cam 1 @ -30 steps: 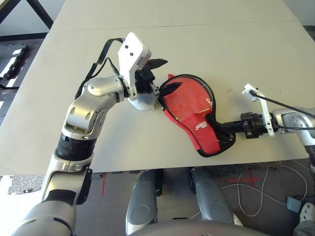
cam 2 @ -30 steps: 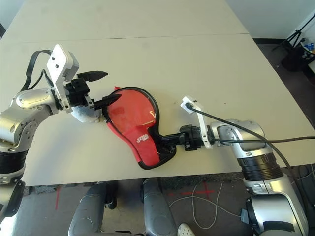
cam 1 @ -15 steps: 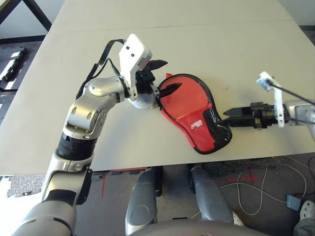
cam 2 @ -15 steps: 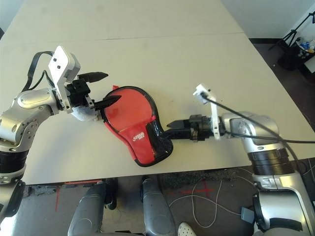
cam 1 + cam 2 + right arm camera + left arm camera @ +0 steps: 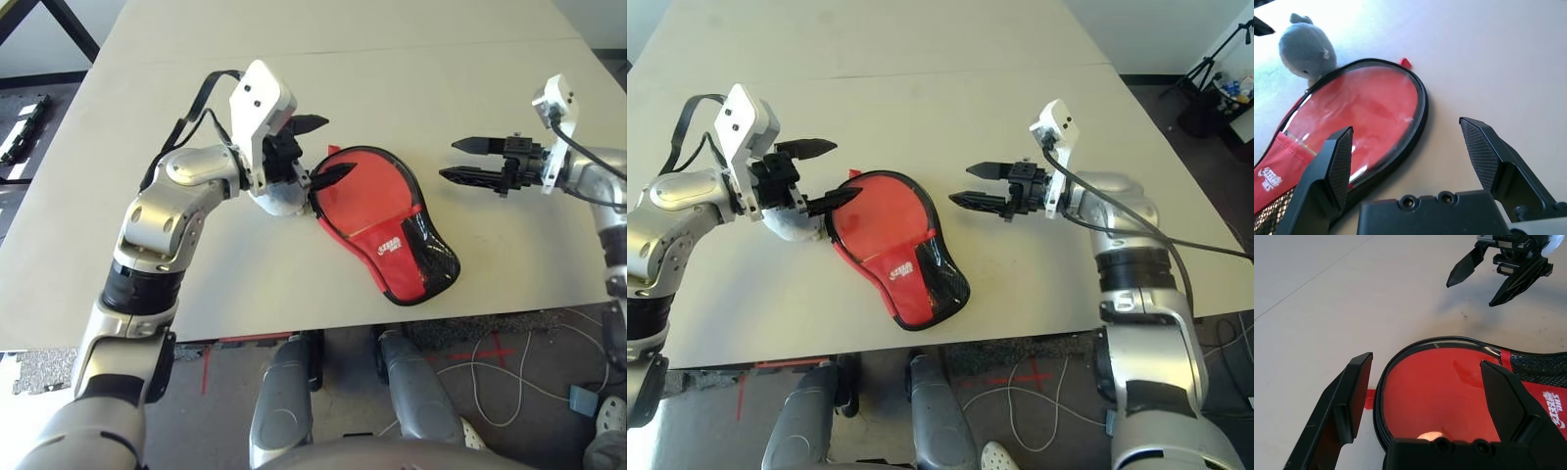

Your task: Store the ping-pong paddle in its case and zip it.

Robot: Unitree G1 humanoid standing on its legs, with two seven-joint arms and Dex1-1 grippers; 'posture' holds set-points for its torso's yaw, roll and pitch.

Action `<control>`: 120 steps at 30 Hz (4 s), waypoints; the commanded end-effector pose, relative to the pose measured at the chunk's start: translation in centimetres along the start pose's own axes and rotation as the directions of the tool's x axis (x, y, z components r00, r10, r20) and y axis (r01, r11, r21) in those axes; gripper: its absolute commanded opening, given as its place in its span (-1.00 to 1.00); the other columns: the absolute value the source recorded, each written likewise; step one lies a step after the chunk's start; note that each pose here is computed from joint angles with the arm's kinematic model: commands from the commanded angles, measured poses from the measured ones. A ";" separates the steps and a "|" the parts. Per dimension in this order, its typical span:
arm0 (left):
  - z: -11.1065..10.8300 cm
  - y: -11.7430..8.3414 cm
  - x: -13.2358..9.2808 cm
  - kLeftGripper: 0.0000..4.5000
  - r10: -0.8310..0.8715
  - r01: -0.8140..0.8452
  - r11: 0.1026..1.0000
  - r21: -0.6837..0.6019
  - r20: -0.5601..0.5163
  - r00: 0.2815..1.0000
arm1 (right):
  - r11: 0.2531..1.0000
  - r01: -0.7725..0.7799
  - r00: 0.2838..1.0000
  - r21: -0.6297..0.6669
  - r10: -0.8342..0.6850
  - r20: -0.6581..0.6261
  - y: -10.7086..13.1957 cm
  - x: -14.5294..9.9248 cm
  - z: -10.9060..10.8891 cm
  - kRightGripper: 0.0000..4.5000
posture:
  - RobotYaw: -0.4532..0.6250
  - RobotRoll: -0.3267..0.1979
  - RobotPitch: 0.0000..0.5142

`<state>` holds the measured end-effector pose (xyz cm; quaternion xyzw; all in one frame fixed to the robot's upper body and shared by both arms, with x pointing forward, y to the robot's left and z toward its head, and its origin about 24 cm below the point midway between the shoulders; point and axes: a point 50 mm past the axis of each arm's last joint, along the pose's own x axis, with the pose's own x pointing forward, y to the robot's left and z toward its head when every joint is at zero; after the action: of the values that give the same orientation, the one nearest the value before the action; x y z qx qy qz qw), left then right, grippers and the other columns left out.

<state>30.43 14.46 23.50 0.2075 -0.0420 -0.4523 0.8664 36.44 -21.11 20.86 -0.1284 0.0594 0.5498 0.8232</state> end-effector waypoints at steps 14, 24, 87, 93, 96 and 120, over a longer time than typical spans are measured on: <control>-0.5 0.1 -1.0 1.00 0.008 -0.008 1.000 -0.005 -0.047 0.999 | 0.947 -0.307 0.934 -0.089 0.282 -0.217 1.6 3.8 -2.9 0.99 | -0.12 0.25 0.06; -0.5 0.6 -1.8 1.00 0.018 -0.018 1.000 0.009 -0.069 0.997 | 0.941 -0.316 0.916 -0.125 0.268 -0.298 1.9 4.3 -4.9 0.99 | -0.10 0.25 0.08; -6.1 1.6 -4.6 0.73 -0.024 0.130 0.973 0.190 -0.478 0.878 | 0.947 -0.229 0.952 -0.227 0.169 -0.255 1.9 5.5 -5.0 1.00 | -0.14 0.25 0.14; -6.5 1.3 -4.6 -0.11 -0.079 0.171 0.976 0.132 -0.520 0.851 | 0.949 -0.219 0.955 -0.225 0.161 -0.250 1.9 5.5 -4.9 1.00 | -0.15 0.25 0.14; -6.5 1.3 -4.6 -0.52 -0.085 0.177 0.976 0.128 -0.523 0.848 | 0.950 -0.217 0.955 -0.225 0.159 -0.251 1.9 5.5 -5.0 1.00 | -0.15 0.25 0.14; -4.2 7.6 1.4 -0.95 0.267 -0.106 0.904 0.415 -0.352 0.897 | 0.947 -0.233 0.949 -0.222 0.171 -0.263 2.2 5.6 -5.4 1.00 | -0.17 0.25 0.13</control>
<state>37.80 18.71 22.22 0.4495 0.0391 -0.3045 0.8389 37.30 -16.36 16.30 -0.2920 0.0538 0.6118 0.7332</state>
